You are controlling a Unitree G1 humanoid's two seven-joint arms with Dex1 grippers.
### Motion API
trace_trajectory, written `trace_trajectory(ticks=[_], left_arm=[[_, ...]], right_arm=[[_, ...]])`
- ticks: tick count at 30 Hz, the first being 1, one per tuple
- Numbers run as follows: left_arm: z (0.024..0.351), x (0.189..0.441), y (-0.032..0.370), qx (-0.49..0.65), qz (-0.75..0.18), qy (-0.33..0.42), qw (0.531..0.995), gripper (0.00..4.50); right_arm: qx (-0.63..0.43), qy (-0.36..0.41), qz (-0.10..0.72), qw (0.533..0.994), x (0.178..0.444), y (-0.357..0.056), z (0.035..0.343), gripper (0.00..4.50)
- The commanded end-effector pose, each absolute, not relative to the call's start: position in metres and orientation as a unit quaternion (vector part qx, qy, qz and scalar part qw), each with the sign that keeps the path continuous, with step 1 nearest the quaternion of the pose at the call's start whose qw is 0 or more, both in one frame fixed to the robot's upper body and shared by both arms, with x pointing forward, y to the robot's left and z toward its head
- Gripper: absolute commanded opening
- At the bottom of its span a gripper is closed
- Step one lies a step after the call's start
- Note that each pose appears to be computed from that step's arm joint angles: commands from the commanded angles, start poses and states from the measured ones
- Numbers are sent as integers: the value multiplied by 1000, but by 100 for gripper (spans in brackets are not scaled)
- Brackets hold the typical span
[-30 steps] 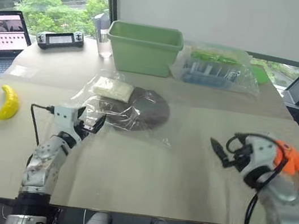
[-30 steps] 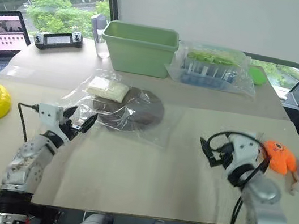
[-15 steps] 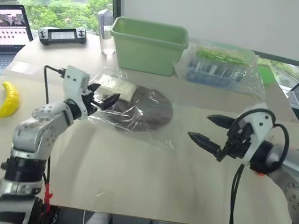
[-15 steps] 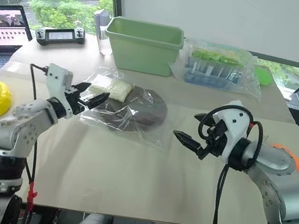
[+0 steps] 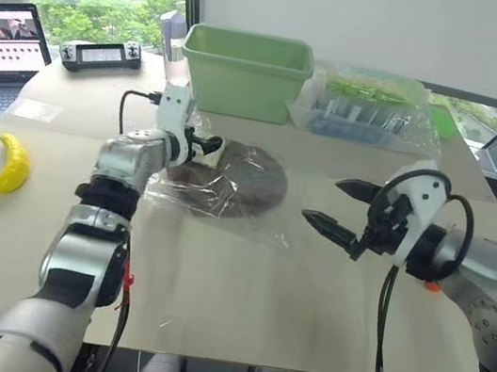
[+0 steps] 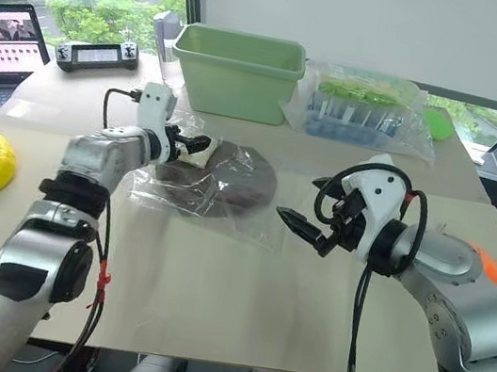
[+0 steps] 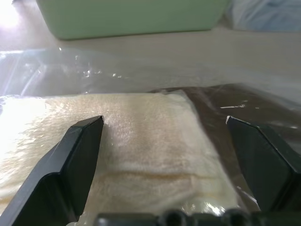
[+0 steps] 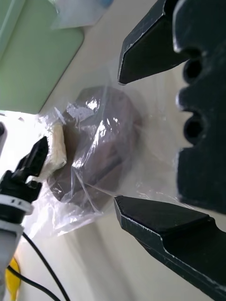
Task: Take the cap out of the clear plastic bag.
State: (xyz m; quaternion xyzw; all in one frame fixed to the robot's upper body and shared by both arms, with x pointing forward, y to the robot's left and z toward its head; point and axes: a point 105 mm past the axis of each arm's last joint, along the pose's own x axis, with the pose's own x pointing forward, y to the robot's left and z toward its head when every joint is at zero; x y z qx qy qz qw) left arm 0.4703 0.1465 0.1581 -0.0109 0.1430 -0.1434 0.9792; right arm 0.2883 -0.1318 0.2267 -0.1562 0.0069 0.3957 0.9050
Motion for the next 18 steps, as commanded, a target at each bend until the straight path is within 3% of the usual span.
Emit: trace_trajectory(ticks=[1, 2, 5, 15, 18], left_arm=[[120, 468, 146, -10, -129, 173, 976, 449], [112, 466, 144, -12, -129, 181, 975, 449], [102, 464, 143, -20, -126, 188, 974, 383], [117, 471, 161, 13, -73, 135, 988, 43], [150, 479, 177, 20, -26, 68, 997, 7]], right_arm=[[-171, -27, 376, 910, 285, -134, 241, 450], [-173, -29, 370, 912, 285, -136, 242, 450], [-177, -33, 359, 916, 286, -140, 245, 450], [-194, -33, 329, 924, 294, -149, 246, 450], [-193, -38, 328, 924, 294, -149, 248, 450]])
